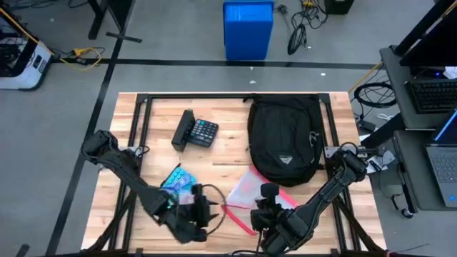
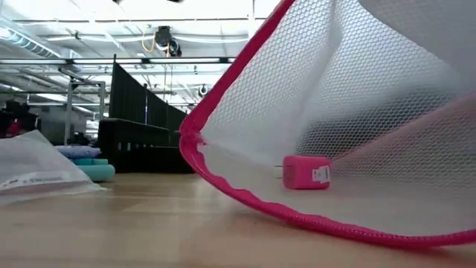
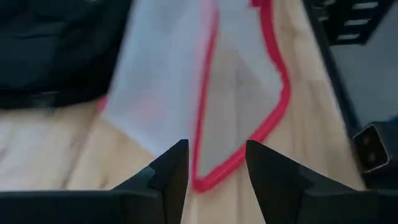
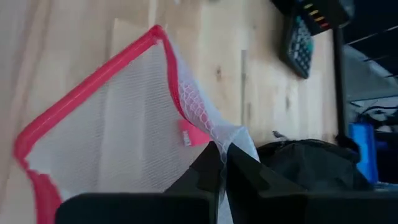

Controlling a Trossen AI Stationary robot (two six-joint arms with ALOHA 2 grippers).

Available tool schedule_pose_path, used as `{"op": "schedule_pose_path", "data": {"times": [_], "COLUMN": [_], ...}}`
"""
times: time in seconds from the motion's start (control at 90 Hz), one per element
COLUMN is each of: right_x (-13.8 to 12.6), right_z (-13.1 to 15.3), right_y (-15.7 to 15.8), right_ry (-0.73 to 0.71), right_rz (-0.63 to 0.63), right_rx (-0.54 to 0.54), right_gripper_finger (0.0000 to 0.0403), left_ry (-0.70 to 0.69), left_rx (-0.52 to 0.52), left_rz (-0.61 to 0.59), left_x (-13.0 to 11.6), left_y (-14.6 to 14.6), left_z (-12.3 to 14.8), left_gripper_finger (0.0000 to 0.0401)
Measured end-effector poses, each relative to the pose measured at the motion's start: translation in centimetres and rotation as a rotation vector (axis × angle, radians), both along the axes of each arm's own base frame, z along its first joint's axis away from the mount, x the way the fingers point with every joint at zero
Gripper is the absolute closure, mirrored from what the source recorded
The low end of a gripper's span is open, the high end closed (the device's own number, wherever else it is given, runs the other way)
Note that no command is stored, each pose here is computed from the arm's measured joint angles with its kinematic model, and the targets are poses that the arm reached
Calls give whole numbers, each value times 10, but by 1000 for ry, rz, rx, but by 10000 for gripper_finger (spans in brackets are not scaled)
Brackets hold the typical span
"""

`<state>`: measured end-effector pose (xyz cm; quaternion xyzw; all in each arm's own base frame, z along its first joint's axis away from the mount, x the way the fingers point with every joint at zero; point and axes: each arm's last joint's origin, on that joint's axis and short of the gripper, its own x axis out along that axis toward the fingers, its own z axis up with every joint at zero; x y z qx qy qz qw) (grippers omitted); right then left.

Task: Unpack backpack
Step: Remove the pink charger adapter from the white zip bag

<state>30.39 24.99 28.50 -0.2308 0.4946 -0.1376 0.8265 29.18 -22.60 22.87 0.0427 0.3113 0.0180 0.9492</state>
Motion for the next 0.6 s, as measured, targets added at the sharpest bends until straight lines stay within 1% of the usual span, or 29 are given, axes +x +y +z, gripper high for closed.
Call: {"op": "schedule_pose_path", "data": {"times": [0.111, 0.2, 0.333, 0.467, 0.6], "right_x": [1, 3, 4, 5, 6], "right_z": [1, 1, 1, 2, 3], "right_y": [-3, -5, -7, -8, -9], "right_ry": [-23, -43, -47, -50, -86], "right_rz": [-22, -32, -33, -33, -28], "right_rx": [-22, -43, -54, -60, -113], "right_gripper_finger": [403, 403, 403, 403, 403], "left_ry": [12, 11, 11, -3, 6], "left_rx": [-24, -13, -10, -32, -40], "left_rz": [-92, -118, -71, -38, 35], "left_x": [18, 32, 51, 64, 74], "left_y": [-3, -1, 11, 22, 34], "left_z": [-18, -33, -53, -62, -74], "left_gripper_finger": [254, 254, 254, 254, 254]}}
